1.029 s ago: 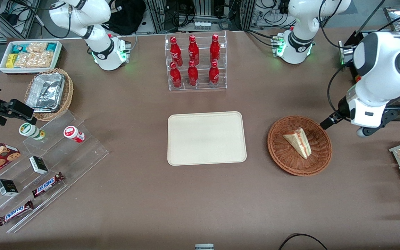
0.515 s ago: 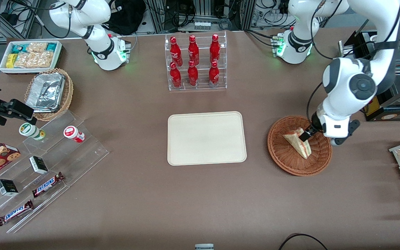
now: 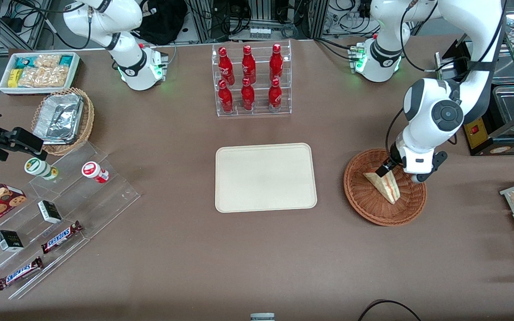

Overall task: Place sandwich from basket to tray
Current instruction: 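Lower the open left gripper over the sandwich and close on it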

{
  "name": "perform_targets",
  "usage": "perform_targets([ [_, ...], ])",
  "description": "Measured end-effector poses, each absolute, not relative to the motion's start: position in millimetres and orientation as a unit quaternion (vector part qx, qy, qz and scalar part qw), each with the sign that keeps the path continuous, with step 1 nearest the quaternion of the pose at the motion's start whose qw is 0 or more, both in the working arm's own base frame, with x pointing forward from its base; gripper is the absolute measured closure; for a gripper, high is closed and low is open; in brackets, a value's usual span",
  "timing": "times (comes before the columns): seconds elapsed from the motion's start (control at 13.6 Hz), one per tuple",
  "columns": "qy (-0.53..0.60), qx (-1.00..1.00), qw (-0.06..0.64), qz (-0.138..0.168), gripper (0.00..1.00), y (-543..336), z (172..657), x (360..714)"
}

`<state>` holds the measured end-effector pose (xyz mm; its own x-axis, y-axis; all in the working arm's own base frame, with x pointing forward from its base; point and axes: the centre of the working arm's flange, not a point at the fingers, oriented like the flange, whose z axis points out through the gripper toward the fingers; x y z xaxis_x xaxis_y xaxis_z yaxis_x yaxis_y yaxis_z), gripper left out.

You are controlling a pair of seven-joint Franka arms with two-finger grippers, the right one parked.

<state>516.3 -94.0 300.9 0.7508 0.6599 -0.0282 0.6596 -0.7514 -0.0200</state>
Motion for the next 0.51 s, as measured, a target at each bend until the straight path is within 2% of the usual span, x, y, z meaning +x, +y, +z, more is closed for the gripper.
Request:
perform_targets([
  [0.51,-0.356,-0.934,-0.006,0.021,0.01,-94,255,522],
])
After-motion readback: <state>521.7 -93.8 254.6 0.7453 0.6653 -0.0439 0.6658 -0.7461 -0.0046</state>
